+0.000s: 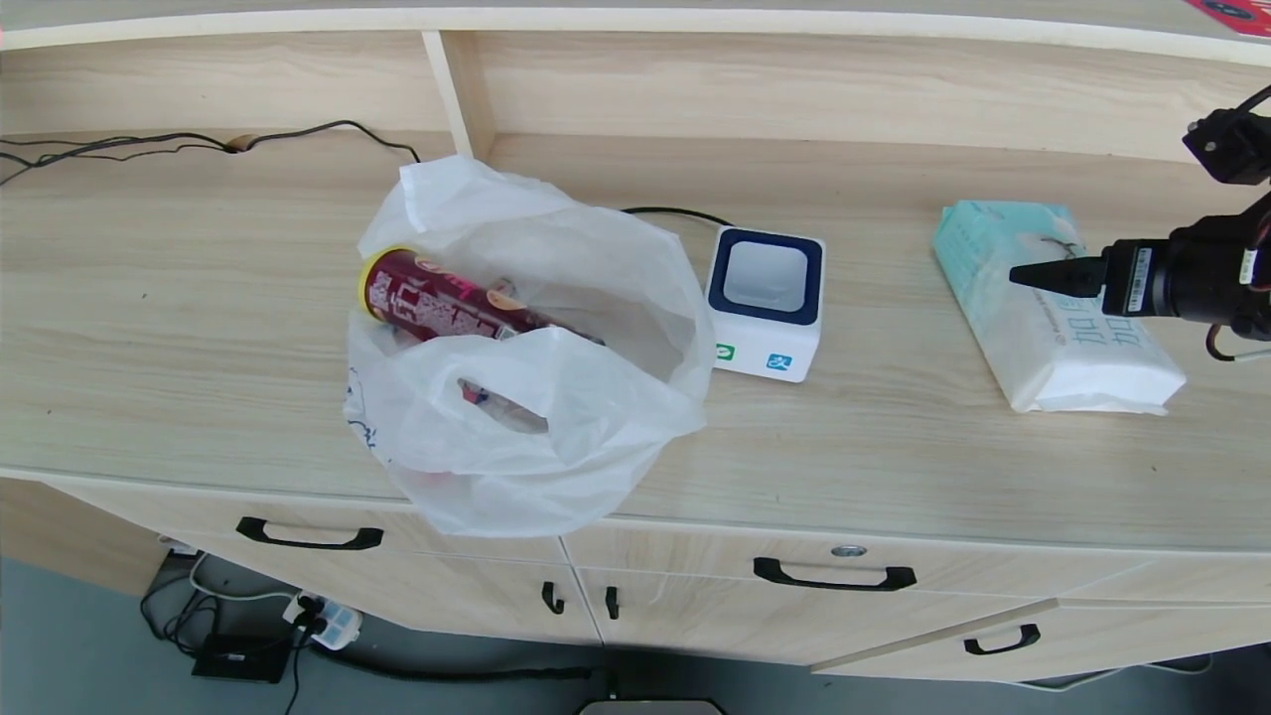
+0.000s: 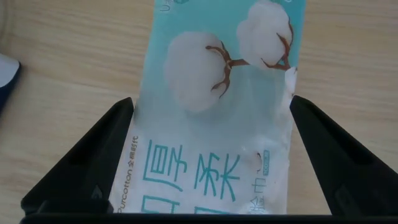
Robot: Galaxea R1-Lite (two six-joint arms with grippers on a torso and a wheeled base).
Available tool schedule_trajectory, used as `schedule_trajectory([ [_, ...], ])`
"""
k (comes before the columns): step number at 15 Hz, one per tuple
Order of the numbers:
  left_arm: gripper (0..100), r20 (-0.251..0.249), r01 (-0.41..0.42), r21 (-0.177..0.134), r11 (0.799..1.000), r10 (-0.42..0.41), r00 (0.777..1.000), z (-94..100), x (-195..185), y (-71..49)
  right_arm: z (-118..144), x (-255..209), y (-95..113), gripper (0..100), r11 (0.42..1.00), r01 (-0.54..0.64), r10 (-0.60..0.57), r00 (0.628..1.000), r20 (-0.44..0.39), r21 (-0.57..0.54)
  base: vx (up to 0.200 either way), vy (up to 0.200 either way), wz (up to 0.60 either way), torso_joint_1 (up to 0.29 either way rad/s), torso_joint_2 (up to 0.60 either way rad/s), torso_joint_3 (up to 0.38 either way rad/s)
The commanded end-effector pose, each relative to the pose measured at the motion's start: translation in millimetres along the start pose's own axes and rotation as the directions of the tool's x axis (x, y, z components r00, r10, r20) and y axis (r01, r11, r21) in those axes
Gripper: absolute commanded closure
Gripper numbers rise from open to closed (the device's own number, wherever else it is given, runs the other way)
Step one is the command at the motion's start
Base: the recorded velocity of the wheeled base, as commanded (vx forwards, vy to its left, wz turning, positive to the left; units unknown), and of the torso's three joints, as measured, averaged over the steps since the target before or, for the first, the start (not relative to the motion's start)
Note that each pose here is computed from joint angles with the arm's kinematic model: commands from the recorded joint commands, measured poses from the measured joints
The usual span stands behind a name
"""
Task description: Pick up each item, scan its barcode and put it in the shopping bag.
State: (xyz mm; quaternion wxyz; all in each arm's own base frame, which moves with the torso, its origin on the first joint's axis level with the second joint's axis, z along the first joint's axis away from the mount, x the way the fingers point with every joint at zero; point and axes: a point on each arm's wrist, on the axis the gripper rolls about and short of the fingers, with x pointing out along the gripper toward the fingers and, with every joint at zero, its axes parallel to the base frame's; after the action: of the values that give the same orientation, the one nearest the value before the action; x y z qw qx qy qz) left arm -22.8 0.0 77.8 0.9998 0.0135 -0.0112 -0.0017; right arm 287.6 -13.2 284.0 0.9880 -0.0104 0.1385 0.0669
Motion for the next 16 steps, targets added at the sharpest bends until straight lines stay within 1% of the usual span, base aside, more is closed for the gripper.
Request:
schedule_trajectory([
  [1, 0, 0.001, -0.001, -0.001, 1.000, 0.001, 1.000, 0.1, 0.0, 0.0, -1.4, 6.8, -6.1, 0, 1.000, 0.015, -0.015, 1.000, -0.012, 0.006, 0.000, 0.000, 0.00, 0.000, 0.00, 0.000],
  [3, 0, 0.001, -0.001, -0.001, 1.000, 0.001, 1.000, 0.1, 0.0, 0.0, 1.0, 5.4, -10.0, 0, 1.000, 0.025, -0.025, 1.000, -0.003, 0.008, 0.000, 0.000, 0.00, 0.000, 0.00, 0.000],
  [5, 0, -0.001, 0.001, 0.001, 1.000, -0.001, 1.000, 0.1, 0.1, 0.0, -2.9, 5.8, -9.0, 0, 1.000, -0.016, 0.016, 1.000, -0.014, 0.010, 0.000, 0.000, 0.00, 0.000, 0.00, 0.000],
  [6, 0, 0.001, -0.001, 0.001, 1.000, 0.001, 1.000, 0.1, 0.0, 0.0, -3.2, 6.4, -8.6, 0, 1.000, -0.017, 0.018, 1.000, -0.015, 0.010, 0.000, 0.000, 0.00, 0.000, 0.00, 0.000],
  [8, 0, 0.001, -0.001, 0.001, 1.000, 0.001, 1.000, 0.1, 0.0, 0.0, -4.4, 11.7, -3.2, 0, 0.999, -0.037, 0.037, 0.999, -0.023, 0.003, 0.000, 0.000, 0.00, 0.000, 0.00, 0.000],
  [12, 0, -0.001, 0.001, -0.001, 1.000, -0.001, 1.000, 0.1, 0.1, 0.0, 0.9, 13.7, 1.2, 0, 0.999, -0.048, 0.048, 0.999, -0.008, -0.015, 0.000, 0.000, 0.00, 0.000, 0.00, 0.000],
  [14, 0, 0.001, -0.001, 0.001, 1.000, 0.001, 1.000, 0.1, 0.0, 0.0, -12.6, 21.4, -0.5, 0, 0.999, -0.026, 0.024, 0.997, -0.071, -0.031, 0.000, 0.000, 0.00, 0.000, 0.00, 0.000],
  [16, 0, 0.002, -0.001, -0.001, 1.000, 0.001, 1.000, 0.2, 0.0, 0.0, -20.1, 28.0, -1.3, 0, 0.999, -0.029, 0.026, 0.995, -0.100, -0.025, 0.000, 0.000, 0.00, 0.000, 0.00, 0.000],
])
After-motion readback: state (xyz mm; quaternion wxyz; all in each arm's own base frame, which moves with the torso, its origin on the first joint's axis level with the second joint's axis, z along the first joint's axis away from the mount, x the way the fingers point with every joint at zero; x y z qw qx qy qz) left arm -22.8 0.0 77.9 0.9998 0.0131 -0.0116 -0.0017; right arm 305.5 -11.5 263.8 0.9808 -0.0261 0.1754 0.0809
